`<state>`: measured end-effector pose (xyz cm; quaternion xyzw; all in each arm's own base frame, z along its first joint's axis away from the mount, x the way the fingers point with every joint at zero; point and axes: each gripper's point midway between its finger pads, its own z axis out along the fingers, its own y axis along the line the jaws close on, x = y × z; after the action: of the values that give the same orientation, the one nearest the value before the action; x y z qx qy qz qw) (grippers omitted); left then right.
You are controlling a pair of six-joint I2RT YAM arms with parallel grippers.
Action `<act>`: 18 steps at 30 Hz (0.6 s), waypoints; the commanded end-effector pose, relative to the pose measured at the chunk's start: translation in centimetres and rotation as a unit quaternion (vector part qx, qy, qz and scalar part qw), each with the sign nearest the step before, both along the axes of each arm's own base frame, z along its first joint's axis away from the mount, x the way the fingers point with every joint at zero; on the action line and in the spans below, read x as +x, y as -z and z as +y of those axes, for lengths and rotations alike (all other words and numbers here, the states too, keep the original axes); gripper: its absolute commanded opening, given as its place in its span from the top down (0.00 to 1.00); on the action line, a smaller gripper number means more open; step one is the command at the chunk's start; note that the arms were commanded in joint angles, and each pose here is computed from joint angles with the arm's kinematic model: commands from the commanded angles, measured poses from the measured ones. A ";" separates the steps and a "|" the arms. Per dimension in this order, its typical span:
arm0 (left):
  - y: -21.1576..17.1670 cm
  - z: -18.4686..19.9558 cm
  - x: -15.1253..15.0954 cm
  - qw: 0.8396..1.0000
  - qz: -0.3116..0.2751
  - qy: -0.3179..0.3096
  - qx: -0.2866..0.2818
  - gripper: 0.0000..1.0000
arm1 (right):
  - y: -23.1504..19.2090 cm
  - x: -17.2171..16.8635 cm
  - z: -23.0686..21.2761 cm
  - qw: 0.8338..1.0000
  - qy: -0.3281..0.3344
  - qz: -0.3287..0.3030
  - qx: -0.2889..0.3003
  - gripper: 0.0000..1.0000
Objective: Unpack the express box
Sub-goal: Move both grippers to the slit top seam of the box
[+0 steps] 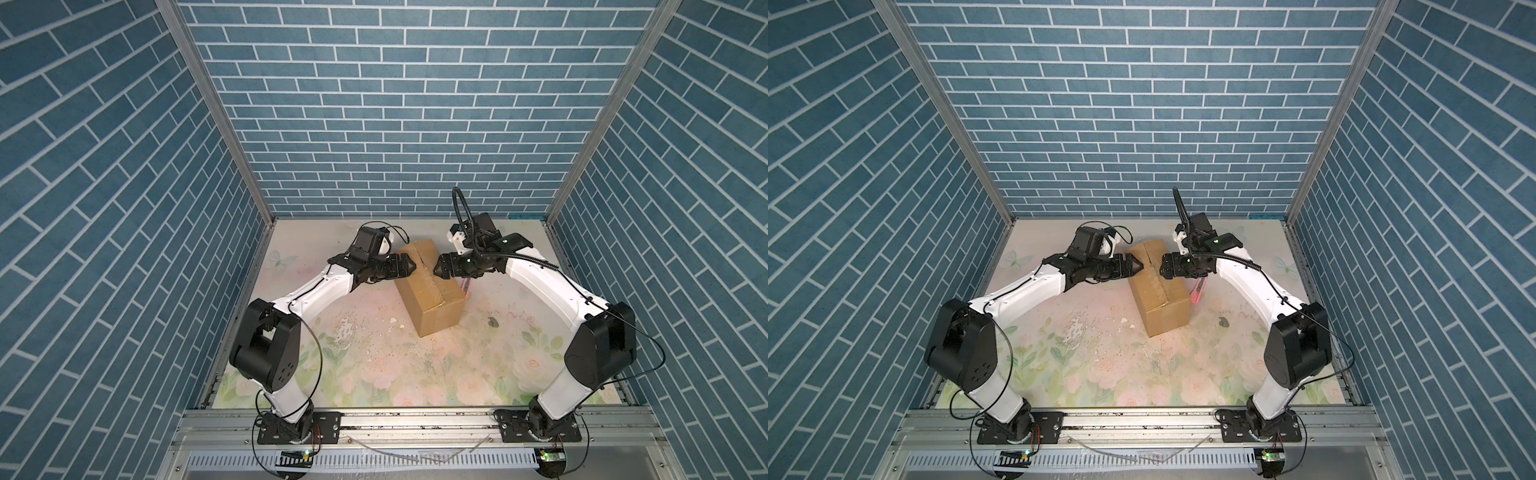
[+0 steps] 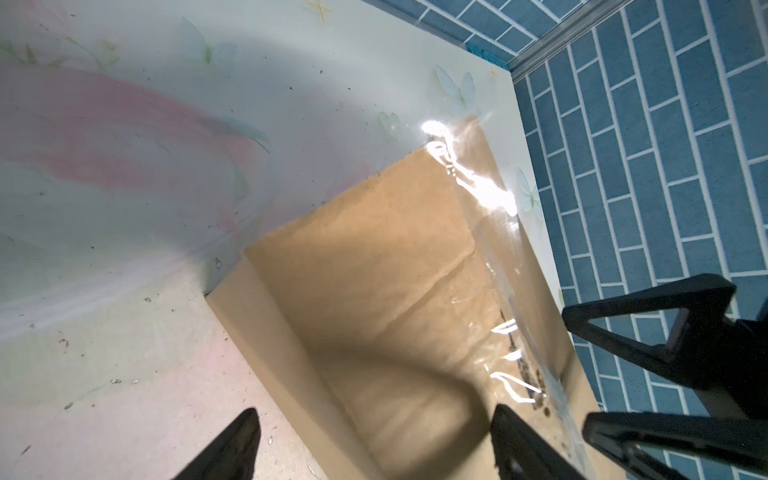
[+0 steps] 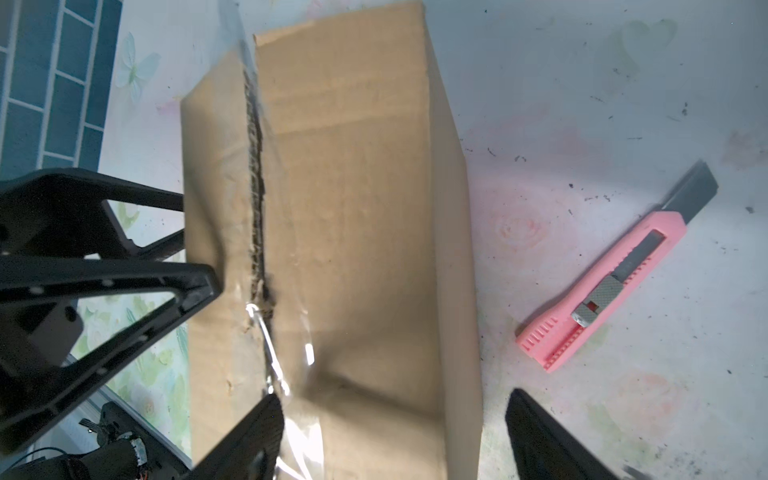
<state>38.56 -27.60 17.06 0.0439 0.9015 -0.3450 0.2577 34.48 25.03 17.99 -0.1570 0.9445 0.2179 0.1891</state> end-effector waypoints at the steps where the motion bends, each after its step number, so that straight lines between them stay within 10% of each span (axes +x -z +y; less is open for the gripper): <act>1: -0.9 -0.6 0.4 1.000 -0.010 0.010 -0.004 0.12 | 0.5 -0.1 0.3 0.999 -0.030 0.008 -0.008 0.18; 18: 0.4 -0.8 0.4 0.999 0.008 0.027 0.016 0.12 | 3.2 -1.4 0.8 0.998 0.017 0.045 -0.034 0.28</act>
<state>38.97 -28.17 16.40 0.0551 0.9061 -0.3416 0.2433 34.06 26.44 16.53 -0.1568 0.9471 0.2251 0.1669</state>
